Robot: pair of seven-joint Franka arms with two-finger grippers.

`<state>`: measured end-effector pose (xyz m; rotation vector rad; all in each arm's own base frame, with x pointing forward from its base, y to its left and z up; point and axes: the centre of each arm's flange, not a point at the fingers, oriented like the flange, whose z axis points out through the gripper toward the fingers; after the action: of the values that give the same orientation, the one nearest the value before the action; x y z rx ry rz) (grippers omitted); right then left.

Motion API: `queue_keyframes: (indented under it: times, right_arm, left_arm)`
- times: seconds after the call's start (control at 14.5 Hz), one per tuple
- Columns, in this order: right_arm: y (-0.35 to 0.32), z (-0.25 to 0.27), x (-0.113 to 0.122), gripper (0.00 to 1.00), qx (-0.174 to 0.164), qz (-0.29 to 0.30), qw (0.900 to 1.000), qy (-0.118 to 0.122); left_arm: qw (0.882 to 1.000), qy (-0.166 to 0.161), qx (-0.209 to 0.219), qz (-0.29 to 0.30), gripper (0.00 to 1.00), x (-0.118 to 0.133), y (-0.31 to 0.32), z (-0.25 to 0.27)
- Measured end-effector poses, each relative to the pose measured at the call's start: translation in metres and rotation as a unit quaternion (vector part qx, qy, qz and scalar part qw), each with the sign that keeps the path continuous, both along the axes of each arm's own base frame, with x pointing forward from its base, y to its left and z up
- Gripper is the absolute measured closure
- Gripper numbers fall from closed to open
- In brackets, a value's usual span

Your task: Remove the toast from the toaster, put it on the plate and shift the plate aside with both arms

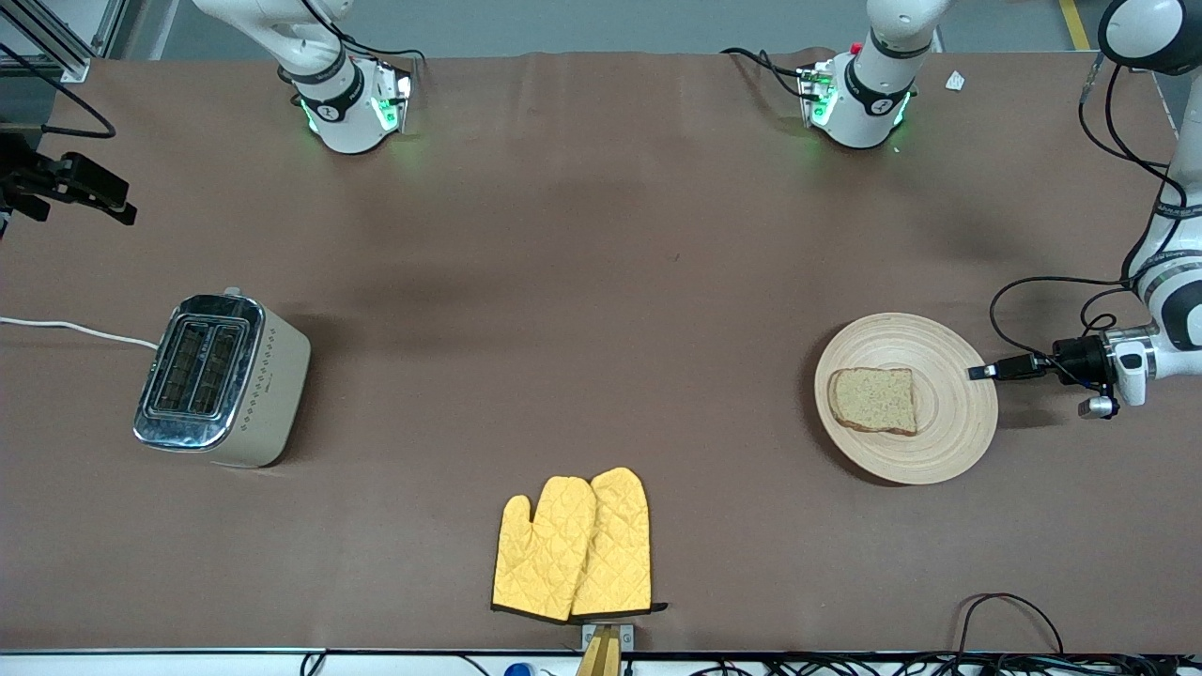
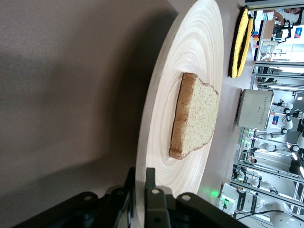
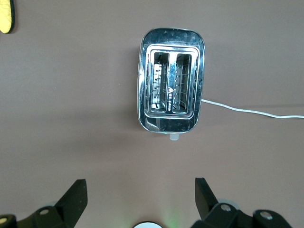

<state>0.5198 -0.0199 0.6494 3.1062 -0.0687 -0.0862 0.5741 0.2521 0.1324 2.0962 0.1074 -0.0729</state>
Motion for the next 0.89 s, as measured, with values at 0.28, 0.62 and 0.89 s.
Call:
queue_keyframes:
  times: [0.28,0.62,0.89]
  right_arm:
    - [0.0,0.0,0.0,0.0,0.0,0.0,1.0,0.0]
    - [0.0,0.0,0.0,0.0,0.0,0.0,1.0,0.0]
    - [0.0,0.0,0.0,0.0,0.0,0.0,1.0,0.0]
  left_arm:
    - [1.0,0.008,0.008,0.001,0.46,0.004,0.003,0.005]
    - [0.997,0.012,0.067,-0.018,0.0,0.047,0.003,0.075]
    - [0.986,0.011,0.158,-0.047,0.0,0.087,-0.053,0.185]
